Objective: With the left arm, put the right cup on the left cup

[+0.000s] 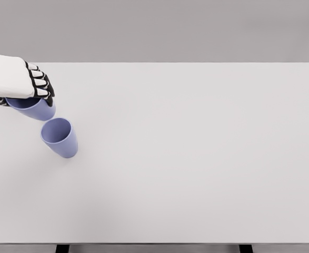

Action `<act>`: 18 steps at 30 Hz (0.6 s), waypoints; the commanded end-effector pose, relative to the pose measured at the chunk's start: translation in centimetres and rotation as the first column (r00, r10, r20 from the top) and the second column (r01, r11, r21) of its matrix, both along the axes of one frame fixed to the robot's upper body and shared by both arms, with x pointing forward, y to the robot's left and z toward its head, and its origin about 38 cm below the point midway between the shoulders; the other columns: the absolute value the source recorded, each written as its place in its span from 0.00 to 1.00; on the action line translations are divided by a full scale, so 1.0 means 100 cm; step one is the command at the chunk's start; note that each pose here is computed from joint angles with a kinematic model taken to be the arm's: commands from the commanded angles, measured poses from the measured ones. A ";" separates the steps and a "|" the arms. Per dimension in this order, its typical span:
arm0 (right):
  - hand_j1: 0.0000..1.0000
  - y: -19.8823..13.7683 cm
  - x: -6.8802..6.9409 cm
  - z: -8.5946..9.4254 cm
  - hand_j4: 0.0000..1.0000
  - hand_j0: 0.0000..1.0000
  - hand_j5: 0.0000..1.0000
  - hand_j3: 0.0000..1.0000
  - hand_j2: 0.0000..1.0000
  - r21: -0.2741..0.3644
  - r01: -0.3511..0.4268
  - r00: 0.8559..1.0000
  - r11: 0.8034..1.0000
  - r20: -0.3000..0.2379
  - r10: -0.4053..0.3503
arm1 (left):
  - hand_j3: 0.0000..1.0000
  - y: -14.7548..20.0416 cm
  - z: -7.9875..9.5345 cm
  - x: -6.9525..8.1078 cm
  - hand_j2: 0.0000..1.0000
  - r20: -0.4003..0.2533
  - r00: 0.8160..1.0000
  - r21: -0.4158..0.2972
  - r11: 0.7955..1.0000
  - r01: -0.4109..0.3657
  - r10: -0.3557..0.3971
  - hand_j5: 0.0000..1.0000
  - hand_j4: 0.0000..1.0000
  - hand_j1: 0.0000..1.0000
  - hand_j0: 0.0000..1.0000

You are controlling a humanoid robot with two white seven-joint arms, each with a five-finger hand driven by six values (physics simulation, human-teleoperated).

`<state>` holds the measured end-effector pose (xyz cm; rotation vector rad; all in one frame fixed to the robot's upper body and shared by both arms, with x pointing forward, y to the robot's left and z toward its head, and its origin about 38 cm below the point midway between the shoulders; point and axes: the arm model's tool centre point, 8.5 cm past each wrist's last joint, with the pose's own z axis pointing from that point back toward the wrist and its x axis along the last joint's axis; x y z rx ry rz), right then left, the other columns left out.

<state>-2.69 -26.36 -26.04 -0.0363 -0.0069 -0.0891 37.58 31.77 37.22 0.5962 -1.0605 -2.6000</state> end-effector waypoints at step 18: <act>1.00 0.000 0.000 0.000 1.00 1.00 1.00 1.00 1.00 0.000 0.000 1.000 1.000 0.000 0.000 | 0.57 -0.003 -0.010 0.001 0.57 -0.028 1.000 0.001 1.000 0.006 -0.006 0.57 0.57 0.57 0.57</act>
